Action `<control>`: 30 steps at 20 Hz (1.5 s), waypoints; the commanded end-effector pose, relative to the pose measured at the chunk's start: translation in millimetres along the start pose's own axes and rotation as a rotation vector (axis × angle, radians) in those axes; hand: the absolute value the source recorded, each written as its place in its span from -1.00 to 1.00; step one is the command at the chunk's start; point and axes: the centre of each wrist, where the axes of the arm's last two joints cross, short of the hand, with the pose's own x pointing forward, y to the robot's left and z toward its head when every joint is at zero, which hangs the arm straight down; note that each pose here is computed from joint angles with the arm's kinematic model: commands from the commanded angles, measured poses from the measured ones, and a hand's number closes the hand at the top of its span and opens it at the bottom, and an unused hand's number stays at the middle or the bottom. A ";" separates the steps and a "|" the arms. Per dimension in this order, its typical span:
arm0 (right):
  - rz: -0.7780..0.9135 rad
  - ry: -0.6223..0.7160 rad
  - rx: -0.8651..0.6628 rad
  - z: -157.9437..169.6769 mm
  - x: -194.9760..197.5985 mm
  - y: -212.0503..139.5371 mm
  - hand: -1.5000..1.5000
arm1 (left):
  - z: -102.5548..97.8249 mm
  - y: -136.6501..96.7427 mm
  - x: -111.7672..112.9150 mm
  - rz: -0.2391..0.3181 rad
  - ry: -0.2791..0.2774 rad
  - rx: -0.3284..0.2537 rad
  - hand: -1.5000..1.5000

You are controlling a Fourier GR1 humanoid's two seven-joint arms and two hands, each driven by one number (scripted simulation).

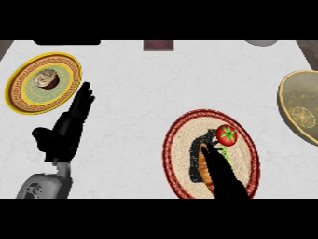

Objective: Pick the croissant from the placemat and place it in the bowl

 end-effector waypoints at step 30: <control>0.253 -0.086 0.143 -32.5 -27.3 52.6 1.00 | -0.6 -12.1 2.9 0.021 -0.001 -0.008 0.00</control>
